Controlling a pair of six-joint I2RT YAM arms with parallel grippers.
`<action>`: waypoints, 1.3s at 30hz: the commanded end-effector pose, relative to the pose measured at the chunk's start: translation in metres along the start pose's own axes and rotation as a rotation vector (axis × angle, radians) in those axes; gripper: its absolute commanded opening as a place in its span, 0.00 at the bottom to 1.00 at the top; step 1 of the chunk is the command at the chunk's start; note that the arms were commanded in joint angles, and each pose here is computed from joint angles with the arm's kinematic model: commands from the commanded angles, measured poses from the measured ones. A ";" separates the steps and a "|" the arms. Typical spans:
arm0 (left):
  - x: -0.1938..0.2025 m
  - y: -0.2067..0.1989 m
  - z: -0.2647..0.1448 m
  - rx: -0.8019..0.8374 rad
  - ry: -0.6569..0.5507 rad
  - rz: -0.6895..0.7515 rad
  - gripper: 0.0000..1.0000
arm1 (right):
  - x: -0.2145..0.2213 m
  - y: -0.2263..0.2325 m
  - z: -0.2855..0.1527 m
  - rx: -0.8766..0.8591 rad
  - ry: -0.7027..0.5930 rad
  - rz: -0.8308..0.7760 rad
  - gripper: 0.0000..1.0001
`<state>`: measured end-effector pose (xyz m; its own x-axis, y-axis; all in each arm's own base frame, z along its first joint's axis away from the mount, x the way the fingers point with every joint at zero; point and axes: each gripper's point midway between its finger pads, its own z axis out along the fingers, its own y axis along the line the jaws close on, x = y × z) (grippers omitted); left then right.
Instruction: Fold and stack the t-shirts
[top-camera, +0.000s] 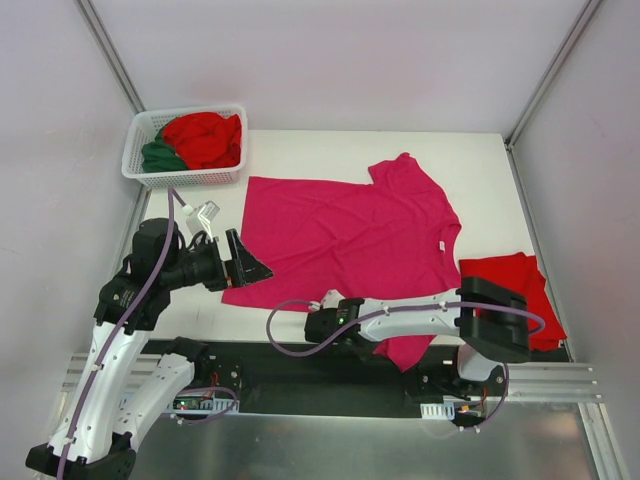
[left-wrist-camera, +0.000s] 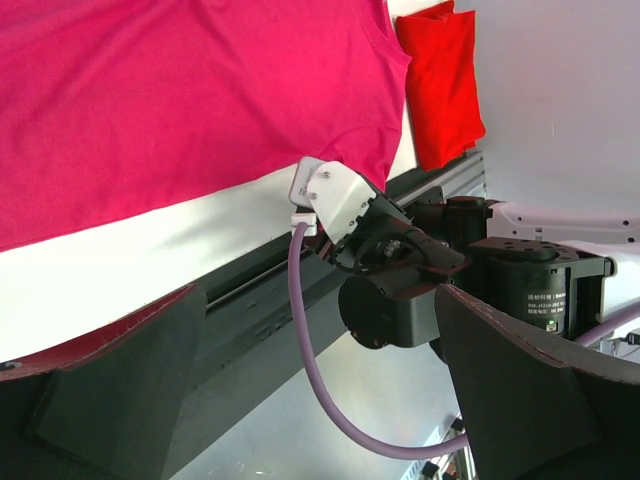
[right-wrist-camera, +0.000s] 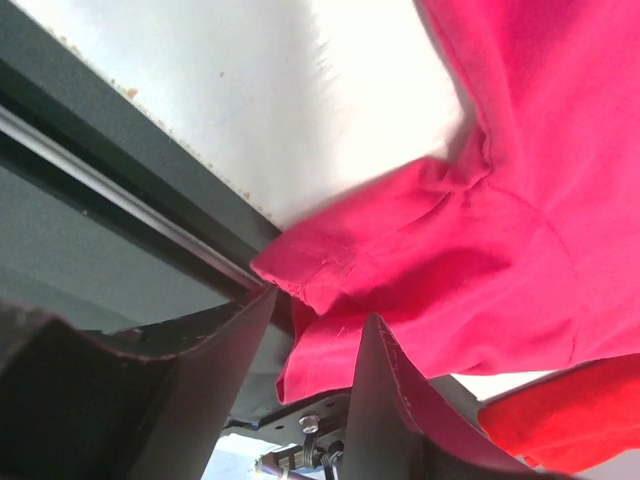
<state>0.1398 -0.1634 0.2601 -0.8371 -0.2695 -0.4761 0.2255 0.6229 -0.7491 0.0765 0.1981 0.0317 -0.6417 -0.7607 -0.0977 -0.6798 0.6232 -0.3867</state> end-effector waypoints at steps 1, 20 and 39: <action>0.000 -0.003 0.000 0.007 0.002 -0.010 0.99 | -0.008 -0.004 0.005 0.017 -0.014 -0.001 0.46; -0.008 -0.001 0.005 -0.011 0.011 -0.009 0.99 | -0.032 -0.004 0.013 -0.018 -0.016 0.025 0.34; -0.007 0.008 0.010 -0.043 0.016 -0.030 0.99 | -0.034 0.014 -0.009 -0.191 0.006 -0.008 0.16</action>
<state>0.1491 -0.1648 0.2500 -0.8608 -0.2659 -0.4341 0.1795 0.6395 -0.7476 0.0925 0.2193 0.0217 -0.6502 -0.7563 -0.0725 -0.7114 0.6396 -0.2912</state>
